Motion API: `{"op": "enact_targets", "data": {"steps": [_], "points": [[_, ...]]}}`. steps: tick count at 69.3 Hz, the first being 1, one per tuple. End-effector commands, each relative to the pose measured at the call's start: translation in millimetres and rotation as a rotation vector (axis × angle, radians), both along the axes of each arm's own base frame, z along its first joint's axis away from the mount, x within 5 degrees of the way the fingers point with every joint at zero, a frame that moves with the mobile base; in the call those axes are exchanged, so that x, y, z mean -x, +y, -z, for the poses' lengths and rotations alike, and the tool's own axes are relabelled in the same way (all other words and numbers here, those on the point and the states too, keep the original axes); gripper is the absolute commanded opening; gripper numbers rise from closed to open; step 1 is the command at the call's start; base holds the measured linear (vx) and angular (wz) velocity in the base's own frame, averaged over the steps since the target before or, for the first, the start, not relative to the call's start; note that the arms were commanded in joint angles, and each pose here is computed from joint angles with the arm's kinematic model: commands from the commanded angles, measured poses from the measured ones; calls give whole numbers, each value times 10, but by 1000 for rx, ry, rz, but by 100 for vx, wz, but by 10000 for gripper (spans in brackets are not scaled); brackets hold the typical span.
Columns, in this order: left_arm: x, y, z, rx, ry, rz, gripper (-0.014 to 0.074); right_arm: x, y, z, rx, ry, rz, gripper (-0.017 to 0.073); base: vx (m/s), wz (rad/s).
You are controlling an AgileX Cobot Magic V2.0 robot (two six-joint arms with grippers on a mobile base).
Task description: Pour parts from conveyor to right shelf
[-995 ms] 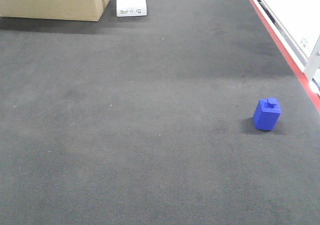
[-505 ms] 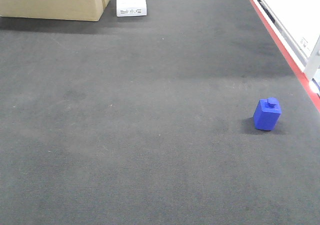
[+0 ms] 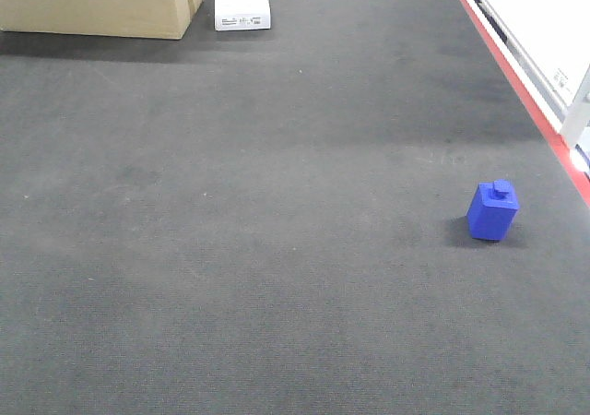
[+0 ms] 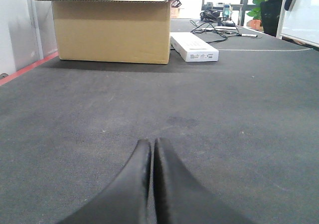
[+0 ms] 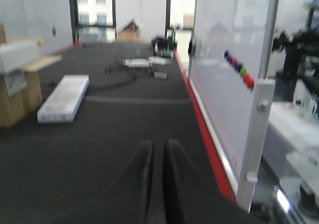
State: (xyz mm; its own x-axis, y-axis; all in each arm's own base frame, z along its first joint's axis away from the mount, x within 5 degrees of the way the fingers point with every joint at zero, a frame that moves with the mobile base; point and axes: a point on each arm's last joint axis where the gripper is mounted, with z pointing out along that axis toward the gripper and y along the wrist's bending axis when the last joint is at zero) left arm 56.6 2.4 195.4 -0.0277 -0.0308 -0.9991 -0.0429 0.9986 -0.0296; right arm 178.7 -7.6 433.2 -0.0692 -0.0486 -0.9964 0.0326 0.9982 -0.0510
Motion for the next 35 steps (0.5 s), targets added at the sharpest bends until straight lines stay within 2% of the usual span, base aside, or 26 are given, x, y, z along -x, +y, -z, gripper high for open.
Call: {"op": "enact_targets", "data": {"steps": [1,12,18,24,35], "points": [[21,-4,-146,11,-112,6,-6,-370,-16,-41,-6,85,-3,193,0,0],[21,-4,-146,11,-112,6,-6,-983,-28,259,-50,333,-16,526,0,0],[21,-4,-146,11,-112,6,-6,-1233,-36,457,-59,436,-19,656,0,0],[21,-4,-146,11,-112,6,-6,-1429,-42,667,-79,531,-19,704,0,0],[21,-4,-146,11,-112,6,-6,-1648,-45,864,-95,720,-27,681,0,0]]}}
